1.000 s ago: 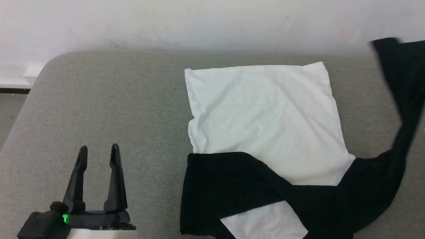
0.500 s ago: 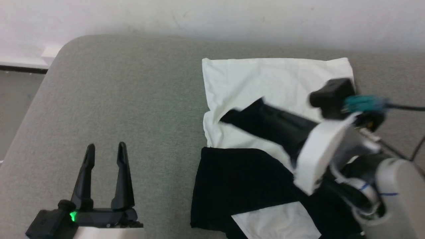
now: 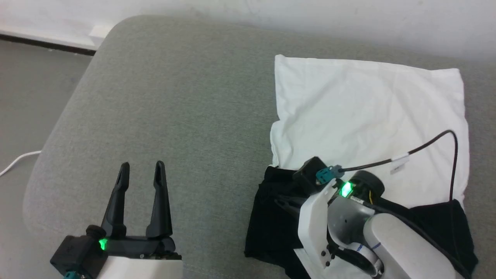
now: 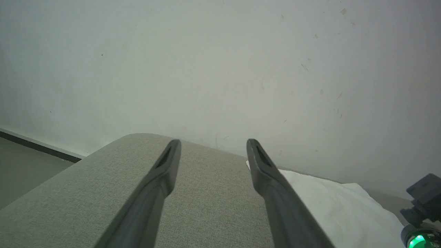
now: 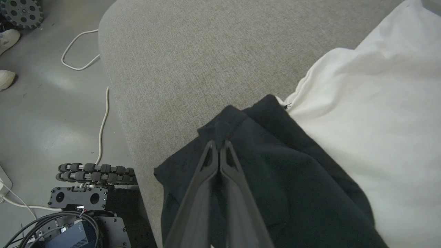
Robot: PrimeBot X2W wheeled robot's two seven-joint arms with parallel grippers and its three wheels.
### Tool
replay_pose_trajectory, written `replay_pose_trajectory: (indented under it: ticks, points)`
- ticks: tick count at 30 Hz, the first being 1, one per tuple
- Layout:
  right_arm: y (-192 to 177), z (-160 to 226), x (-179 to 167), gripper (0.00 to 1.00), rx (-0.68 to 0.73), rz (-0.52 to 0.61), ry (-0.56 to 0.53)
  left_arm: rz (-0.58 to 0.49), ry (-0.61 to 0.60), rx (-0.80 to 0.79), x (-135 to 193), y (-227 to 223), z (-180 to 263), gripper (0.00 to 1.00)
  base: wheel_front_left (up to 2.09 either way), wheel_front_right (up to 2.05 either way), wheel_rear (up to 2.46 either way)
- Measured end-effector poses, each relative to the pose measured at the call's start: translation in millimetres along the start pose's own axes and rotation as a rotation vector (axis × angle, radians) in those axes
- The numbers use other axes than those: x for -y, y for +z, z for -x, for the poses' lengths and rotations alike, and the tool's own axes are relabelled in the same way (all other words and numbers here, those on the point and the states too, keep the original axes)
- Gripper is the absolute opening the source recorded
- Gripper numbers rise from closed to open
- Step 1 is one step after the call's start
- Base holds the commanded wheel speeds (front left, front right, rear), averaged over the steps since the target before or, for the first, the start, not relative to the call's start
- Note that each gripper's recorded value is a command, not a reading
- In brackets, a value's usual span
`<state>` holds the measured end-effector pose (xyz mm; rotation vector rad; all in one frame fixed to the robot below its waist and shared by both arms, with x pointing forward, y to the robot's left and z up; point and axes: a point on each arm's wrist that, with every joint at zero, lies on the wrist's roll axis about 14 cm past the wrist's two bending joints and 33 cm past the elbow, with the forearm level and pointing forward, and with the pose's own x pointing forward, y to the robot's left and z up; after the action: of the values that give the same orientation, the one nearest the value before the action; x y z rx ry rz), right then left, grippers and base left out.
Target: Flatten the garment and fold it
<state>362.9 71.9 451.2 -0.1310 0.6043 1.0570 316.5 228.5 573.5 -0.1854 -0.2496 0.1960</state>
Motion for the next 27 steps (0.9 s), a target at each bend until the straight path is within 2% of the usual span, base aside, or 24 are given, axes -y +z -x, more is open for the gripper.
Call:
replay_pose_trajectory:
  ticks: [5,6,7,8,9,13,17,21,27]
  points:
    - [-24,-18,-1,0.00,-0.057,-0.031,0.010,-0.009,0.022,-0.004,-6,-1,2,1.00,0.00,0.00,0.00]
    - [-27,-20,0,0.07,-0.062,-0.036,0.008,-0.010,0.023,-0.004,-7,-1,2,1.00,0.00,0.00,0.00]
    - [-28,-22,1,0.24,-0.062,-0.042,0.004,-0.010,0.023,-0.006,-6,-1,2,1.00,0.00,0.00,0.00]
    - [-27,-22,2,0.59,-0.056,-0.049,-0.001,-0.010,0.021,-0.007,-6,-2,1,1.00,0.00,0.00,0.00]
    - [-25,-23,3,1.00,-0.045,-0.057,-0.003,-0.009,0.019,-0.008,-5,-2,1,1.00,0.00,0.00,0.00]
    - [2,-16,8,1.00,0.070,-0.145,-0.011,-0.001,-0.004,-0.006,1,-3,-2,1.00,0.00,0.00,0.00]
    - [40,11,39,1.00,0.252,-0.241,-0.082,0.006,-0.037,-0.006,9,-3,-5,1.00,0.00,0.00,0.00]
    - [67,60,89,1.00,0.448,-0.311,-0.230,0.017,-0.077,-0.011,20,-4,-10,1.00,0.00,0.00,0.00]
    - [63,139,138,1.00,0.620,-0.395,-0.439,0.028,-0.133,-0.019,36,-7,-17,1.00,0.00,0.00,0.00]
